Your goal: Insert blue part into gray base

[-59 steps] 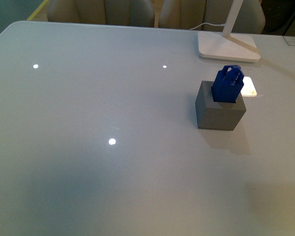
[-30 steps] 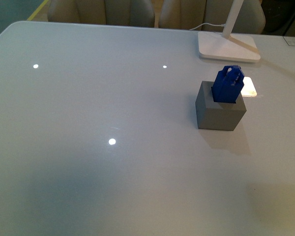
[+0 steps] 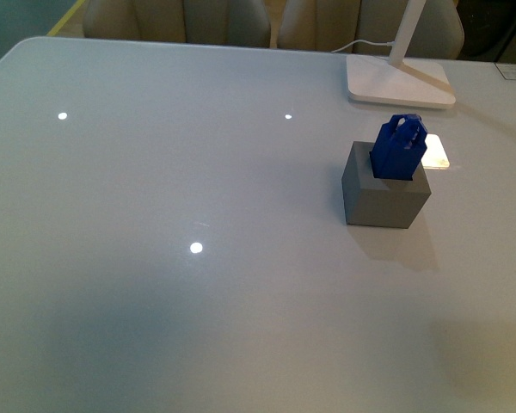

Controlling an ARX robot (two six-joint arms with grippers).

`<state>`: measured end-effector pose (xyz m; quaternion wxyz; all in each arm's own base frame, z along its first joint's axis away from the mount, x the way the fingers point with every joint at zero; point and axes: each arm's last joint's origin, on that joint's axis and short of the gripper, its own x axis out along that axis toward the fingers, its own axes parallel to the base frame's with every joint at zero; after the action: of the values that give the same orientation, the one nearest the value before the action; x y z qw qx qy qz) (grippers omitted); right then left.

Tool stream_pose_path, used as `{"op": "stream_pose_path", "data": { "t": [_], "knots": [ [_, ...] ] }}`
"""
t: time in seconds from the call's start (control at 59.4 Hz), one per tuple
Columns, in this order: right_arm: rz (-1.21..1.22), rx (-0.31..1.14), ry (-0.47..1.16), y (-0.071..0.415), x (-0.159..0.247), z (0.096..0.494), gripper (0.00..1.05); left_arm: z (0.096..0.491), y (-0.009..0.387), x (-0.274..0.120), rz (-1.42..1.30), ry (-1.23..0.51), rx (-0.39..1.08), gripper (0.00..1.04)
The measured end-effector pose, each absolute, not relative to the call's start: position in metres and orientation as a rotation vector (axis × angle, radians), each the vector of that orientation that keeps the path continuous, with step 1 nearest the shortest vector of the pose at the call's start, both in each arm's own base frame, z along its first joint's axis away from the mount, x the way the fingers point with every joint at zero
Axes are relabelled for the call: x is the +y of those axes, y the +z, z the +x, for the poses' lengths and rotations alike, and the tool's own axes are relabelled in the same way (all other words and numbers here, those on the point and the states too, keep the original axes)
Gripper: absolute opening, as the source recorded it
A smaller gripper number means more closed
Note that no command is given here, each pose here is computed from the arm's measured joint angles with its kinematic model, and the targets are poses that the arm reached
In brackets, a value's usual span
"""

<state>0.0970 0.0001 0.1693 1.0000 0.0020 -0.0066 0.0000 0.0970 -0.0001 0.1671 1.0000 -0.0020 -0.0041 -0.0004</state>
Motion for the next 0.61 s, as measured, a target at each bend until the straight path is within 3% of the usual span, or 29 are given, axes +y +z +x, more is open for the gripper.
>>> {"op": "stream_pose_path", "data": {
  "t": [0.354,0.606],
  "knots": [
    [0.004,-0.014,0.000,0.1694,0.0001,0.0970,0.96,0.0970,0.1671,-0.0001,-0.004,-0.001,-0.008,0.97],
    [0.004,-0.014,0.000,0.1694,0.0001,0.0970,0.96,0.0970,0.1671,-0.0001,-0.004,-0.001,-0.008,0.97]
  ]
}}
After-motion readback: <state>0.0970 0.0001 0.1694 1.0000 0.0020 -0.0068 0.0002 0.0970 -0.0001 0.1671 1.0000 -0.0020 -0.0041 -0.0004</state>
